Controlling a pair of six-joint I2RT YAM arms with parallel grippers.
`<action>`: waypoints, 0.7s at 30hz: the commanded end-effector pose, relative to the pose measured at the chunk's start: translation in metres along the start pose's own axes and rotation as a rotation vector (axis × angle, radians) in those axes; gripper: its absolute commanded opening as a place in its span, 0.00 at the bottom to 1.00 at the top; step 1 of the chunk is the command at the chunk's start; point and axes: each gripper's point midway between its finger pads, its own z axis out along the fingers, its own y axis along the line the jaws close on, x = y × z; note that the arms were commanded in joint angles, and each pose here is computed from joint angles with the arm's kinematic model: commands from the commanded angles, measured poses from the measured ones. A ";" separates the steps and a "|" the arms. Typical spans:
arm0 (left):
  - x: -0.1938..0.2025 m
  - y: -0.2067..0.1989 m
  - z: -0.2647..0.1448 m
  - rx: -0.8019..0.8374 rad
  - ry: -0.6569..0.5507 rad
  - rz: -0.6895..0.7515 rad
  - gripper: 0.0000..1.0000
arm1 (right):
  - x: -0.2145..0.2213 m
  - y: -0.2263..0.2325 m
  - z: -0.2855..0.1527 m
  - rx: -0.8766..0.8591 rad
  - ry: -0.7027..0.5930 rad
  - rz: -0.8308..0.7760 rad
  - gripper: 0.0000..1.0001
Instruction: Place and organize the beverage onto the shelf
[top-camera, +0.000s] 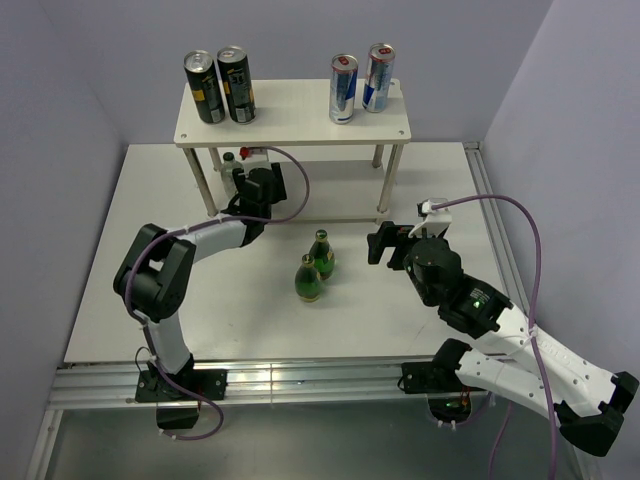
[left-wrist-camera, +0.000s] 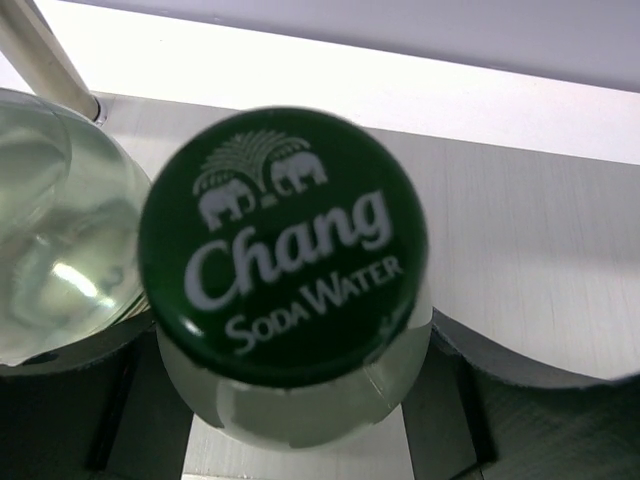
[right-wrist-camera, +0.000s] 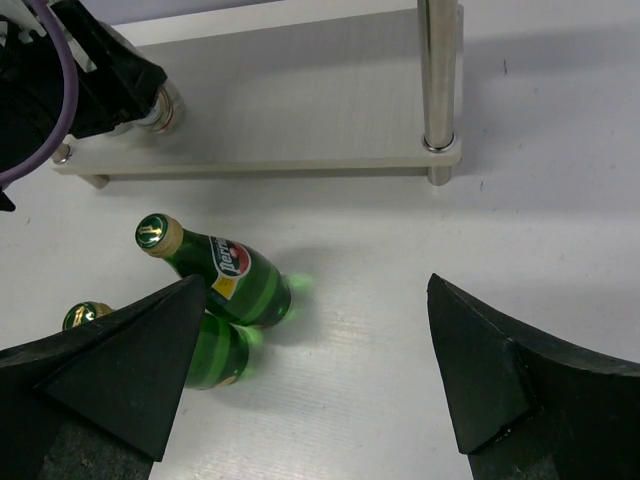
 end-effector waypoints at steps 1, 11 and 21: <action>-0.074 -0.008 0.004 -0.001 -0.188 -0.107 0.52 | -0.010 0.002 -0.001 0.002 -0.031 0.020 0.98; -0.075 -0.009 -0.007 0.021 -0.176 -0.110 0.91 | -0.012 0.002 -0.002 -0.001 -0.035 0.024 0.98; -0.052 -0.011 -0.047 0.040 -0.131 -0.108 0.91 | -0.012 0.000 -0.003 0.006 -0.041 0.025 0.98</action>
